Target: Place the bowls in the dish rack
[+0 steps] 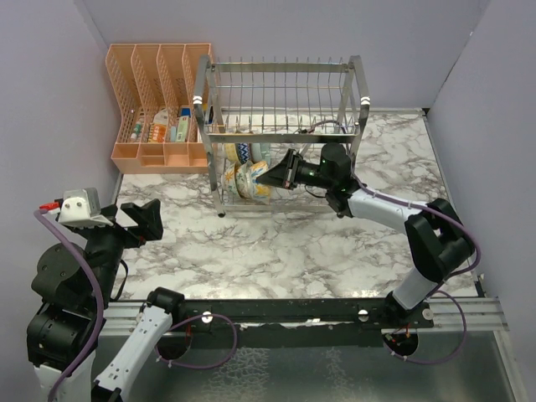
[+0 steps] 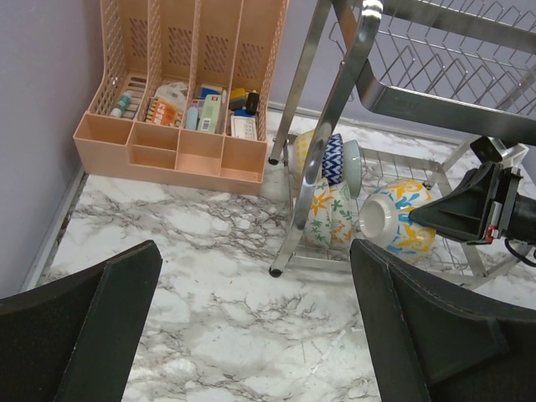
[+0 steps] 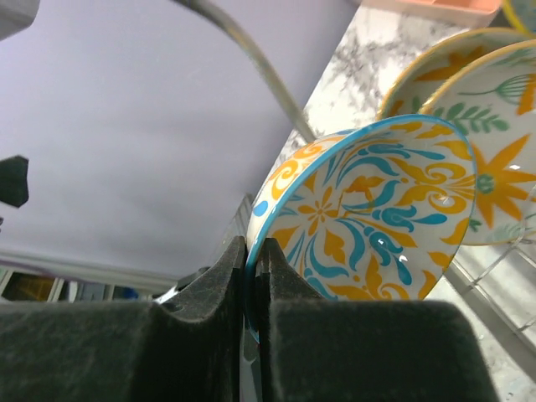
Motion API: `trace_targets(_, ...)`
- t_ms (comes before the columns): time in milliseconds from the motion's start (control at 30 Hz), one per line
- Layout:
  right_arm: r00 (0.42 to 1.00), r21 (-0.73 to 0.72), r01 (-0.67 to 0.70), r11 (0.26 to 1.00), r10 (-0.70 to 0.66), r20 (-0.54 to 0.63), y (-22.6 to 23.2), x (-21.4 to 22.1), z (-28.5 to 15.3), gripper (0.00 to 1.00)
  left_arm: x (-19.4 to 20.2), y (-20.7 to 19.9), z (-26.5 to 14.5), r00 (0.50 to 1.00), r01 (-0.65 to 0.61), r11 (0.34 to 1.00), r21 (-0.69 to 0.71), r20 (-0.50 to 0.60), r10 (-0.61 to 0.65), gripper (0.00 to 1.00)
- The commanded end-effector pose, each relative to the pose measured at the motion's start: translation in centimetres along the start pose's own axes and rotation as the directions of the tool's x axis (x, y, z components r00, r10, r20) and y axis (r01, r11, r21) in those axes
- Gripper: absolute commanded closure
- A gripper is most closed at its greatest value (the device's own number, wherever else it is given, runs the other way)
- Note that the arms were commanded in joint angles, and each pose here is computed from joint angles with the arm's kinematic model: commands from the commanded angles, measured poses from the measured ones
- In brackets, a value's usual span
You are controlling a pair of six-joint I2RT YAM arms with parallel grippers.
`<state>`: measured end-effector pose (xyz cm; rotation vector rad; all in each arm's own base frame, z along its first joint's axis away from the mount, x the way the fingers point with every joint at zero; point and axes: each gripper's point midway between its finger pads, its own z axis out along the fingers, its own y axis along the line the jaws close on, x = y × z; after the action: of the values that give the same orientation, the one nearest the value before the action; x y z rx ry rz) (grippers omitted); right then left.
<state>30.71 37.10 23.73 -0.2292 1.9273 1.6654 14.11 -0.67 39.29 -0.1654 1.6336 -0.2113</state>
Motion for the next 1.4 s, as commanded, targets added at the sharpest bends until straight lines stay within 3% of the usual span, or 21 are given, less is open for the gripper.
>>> trace_targets(0,0.981,0.030,0.014,0.999,-0.019,0.195,-1.5,-3.7,-0.5,0.99,-1.0,0.2,-0.1,1.000,-0.008,1.000,-0.016,0.027,0.009,0.01)
trace_targets(133,0.966,0.077,-0.006,0.997,-0.014,0.259,-2.7,-4.6,-0.8,0.99,-1.1,0.2,0.0,1.000,-0.012,1.000,-0.016,0.022,0.012,0.01)
trace_targets(433,0.937,0.038,-0.111,0.993,0.092,0.337,-5.4,-5.0,-0.7,0.99,-0.8,0.1,0.1,1.000,-0.002,1.000,-0.010,0.020,0.002,0.01)
trace_targets(1100,0.899,-0.087,-0.294,0.952,0.306,0.314,-9.3,-3.9,0.4,0.99,-0.5,0.3,0.1,1.000,-0.006,1.000,-0.022,0.012,0.007,0.01)
trace_targets(1367,0.882,-0.037,-0.346,0.938,0.338,0.327,-10.9,-3.2,0.2,0.96,-0.6,0.5,0.0,1.000,-0.007,1.000,-0.030,0.014,0.007,0.01)
